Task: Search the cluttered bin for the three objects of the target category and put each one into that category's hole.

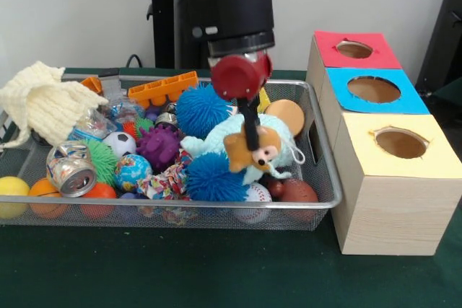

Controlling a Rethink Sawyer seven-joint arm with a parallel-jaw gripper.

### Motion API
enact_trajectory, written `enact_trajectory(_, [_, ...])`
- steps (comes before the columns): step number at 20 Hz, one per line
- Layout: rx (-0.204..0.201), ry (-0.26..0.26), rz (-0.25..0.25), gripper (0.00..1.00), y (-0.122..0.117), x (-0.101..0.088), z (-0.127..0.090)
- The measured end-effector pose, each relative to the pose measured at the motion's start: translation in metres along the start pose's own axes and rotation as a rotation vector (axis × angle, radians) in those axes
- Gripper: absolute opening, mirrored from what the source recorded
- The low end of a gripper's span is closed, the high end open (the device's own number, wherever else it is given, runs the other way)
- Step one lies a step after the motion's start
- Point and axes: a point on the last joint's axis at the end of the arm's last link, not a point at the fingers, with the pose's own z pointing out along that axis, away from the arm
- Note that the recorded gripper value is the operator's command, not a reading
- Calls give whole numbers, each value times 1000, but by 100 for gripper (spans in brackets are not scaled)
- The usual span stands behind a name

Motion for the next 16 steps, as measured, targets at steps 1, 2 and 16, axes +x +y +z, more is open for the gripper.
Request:
enact_trajectory(1, [1,-6,4,0,-2,-2,-5])
enact_trajectory(2, [3,-11,9,0,-3,-3,-10])
enact_trajectory(16, [-222,-90,78,0,35,-32,-58])
